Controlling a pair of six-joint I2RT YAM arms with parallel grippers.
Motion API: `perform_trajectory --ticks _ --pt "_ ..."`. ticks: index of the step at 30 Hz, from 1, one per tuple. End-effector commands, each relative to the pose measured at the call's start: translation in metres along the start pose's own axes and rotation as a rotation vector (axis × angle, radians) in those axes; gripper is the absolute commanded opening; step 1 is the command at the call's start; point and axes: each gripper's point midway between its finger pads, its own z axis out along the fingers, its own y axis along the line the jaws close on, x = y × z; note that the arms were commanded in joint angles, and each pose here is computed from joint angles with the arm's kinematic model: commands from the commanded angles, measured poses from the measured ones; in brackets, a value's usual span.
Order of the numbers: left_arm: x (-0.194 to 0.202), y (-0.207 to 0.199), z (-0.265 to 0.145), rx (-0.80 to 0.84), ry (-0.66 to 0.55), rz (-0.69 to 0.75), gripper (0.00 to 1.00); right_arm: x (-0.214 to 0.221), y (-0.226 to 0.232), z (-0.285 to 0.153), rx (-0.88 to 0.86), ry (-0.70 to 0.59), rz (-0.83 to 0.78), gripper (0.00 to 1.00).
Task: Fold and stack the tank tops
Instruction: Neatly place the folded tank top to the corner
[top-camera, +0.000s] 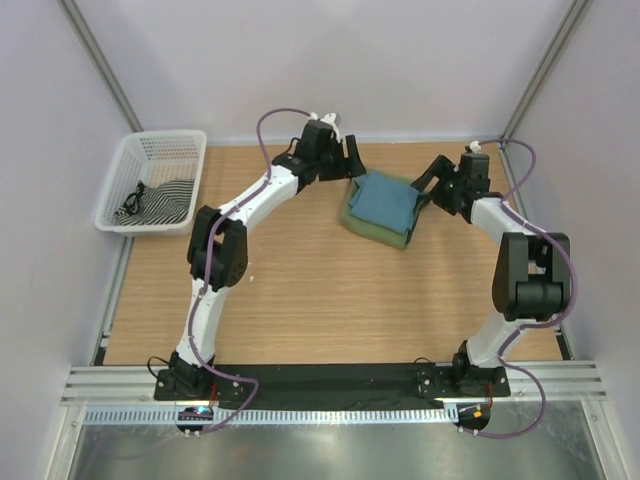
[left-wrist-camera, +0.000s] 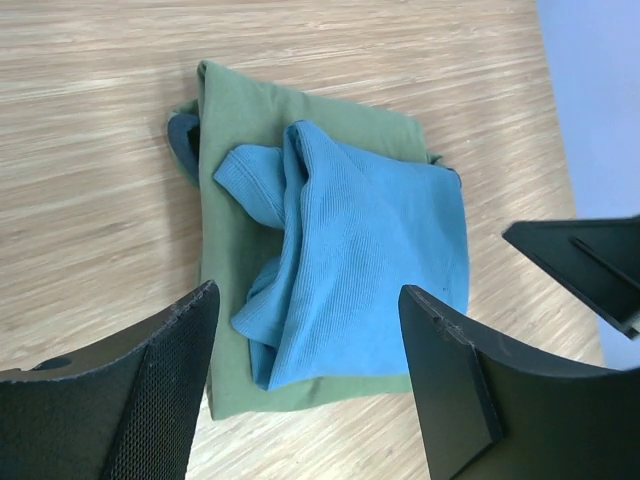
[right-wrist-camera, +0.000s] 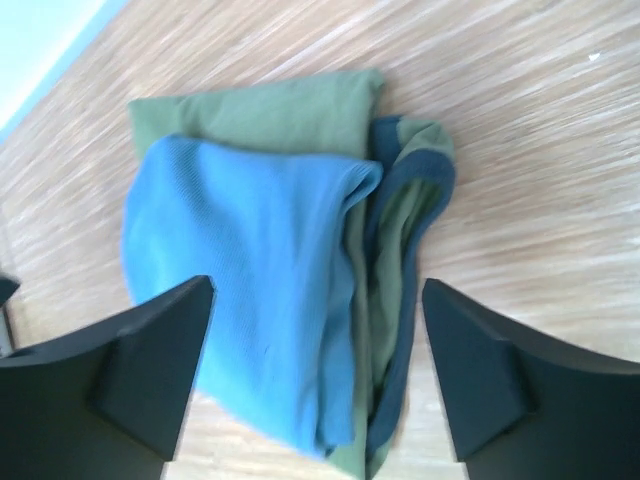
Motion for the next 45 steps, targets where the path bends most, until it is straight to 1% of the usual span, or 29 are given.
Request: perform_trajectory --ticks 1,2,3,4,6,9,13,14,15,16,17,19,22,23,24,27,30,31,33,34,35,36,37,38,39,41,43,44,45 --pt "-0.012 -0.004 -0.012 0.015 -0.032 -0.027 0.73 0.002 0.012 -0.025 -0.04 -0.006 -0.024 0.86" --pt "-0.007 0.001 -0.012 0.018 -0.014 -0.038 0.73 0.009 0.011 -0.027 -0.053 0.015 -0.018 0.82" --pt "-0.005 0.001 -0.012 0.022 -0.01 -0.042 0.72 0.009 0.014 -0.033 -0.067 0.007 -0.02 0.76" --pt "0.0 0.006 -0.01 0.018 -0.002 -0.05 0.73 0.02 0.007 -0.033 -0.057 0.027 -0.013 0.7" --pt "0.007 0.011 -0.006 0.021 0.021 -0.063 0.72 0.022 0.01 -0.042 -0.084 0.02 0.0 0.66" --pt "0.014 0.02 0.001 0.029 0.053 -0.117 0.71 0.042 0.003 -0.048 -0.095 0.054 0.031 0.64" --pt "0.02 0.04 0.019 0.007 0.071 -0.194 0.69 0.049 0.002 -0.057 -0.115 0.039 0.027 0.63" --pt "0.026 0.05 0.028 -0.01 0.083 -0.213 0.68 0.048 0.003 -0.06 -0.119 0.031 0.025 0.63" --pt "0.026 0.053 0.031 -0.016 0.083 -0.245 0.66 0.049 0.003 -0.062 -0.12 0.027 0.024 0.63" --pt "0.02 0.055 0.035 -0.016 0.064 -0.262 0.64 0.049 0.003 -0.068 -0.122 0.017 0.027 0.62" --pt "0.026 0.063 0.044 -0.038 0.072 -0.311 0.6 0.048 0.003 -0.071 -0.121 0.007 0.03 0.61" --pt "0.025 0.068 0.05 -0.05 0.052 -0.351 0.57 0.049 0.0 -0.077 -0.108 -0.01 0.043 0.57" --pt "0.031 0.07 0.061 -0.058 0.042 -0.432 0.54 0.038 0.002 -0.094 -0.102 -0.071 0.043 0.54" --pt "0.034 0.07 0.064 -0.068 0.041 -0.449 0.54 0.029 0.005 -0.104 -0.099 -0.116 0.039 0.54" --pt "0.038 0.072 0.066 -0.081 0.042 -0.465 0.54 0.03 0.002 -0.108 -0.082 -0.115 0.043 0.54" --pt "0.052 0.059 0.073 -0.094 0.05 -0.505 0.54 0.017 0.006 -0.127 -0.078 -0.176 0.038 0.55" --pt "0.076 0.023 0.081 -0.073 0.069 -0.499 0.53 0.006 0.015 -0.143 -0.093 -0.217 0.039 0.55" --pt "0.093 -0.001 0.084 -0.05 0.09 -0.484 0.53 0.001 0.019 -0.147 -0.101 -0.228 0.038 0.55" --pt "0.109 -0.027 0.086 -0.028 0.097 -0.494 0.53 -0.002 0.021 -0.154 -0.099 -0.232 0.039 0.55" --pt "0.128 -0.051 0.084 -0.003 0.113 -0.481 0.53 -0.007 0.025 -0.158 -0.104 -0.242 0.035 0.55" --pt "0.13 -0.058 0.083 -0.008 0.09 -0.496 0.52 -0.007 0.025 -0.161 -0.1 -0.24 0.032 0.55" --pt "0.145 -0.057 0.083 -0.008 0.078 -0.506 0.52 -0.01 0.026 -0.163 -0.097 -0.249 0.029 0.55" --pt "0.144 -0.071 0.071 0.006 0.065 -0.523 0.53 -0.012 0.027 -0.167 -0.095 -0.256 0.024 0.55" --pt "0.147 -0.074 0.067 0.018 0.056 -0.583 0.53 -0.011 0.025 -0.169 -0.086 -0.254 0.023 0.55" --pt "0.156 -0.062 0.066 0.008 0.019 -0.606 0.53 -0.012 0.025 -0.17 -0.083 -0.257 0.014 0.55" --pt "0.152 -0.07 0.055 0.03 -0.006 -0.645 0.53 -0.013 0.025 -0.174 -0.078 -0.266 0.015 0.56" --pt "0.159 -0.074 0.048 0.024 -0.017 -0.62 0.53 -0.014 0.028 -0.174 -0.092 -0.268 0.021 0.56" --pt "0.152 -0.08 0.041 0.033 -0.032 -0.605 0.53 -0.012 0.028 -0.173 -0.095 -0.259 0.021 0.56" --pt "0.155 -0.074 0.036 0.008 -0.028 -0.574 0.53 -0.012 0.03 -0.173 -0.101 -0.254 0.022 0.56"
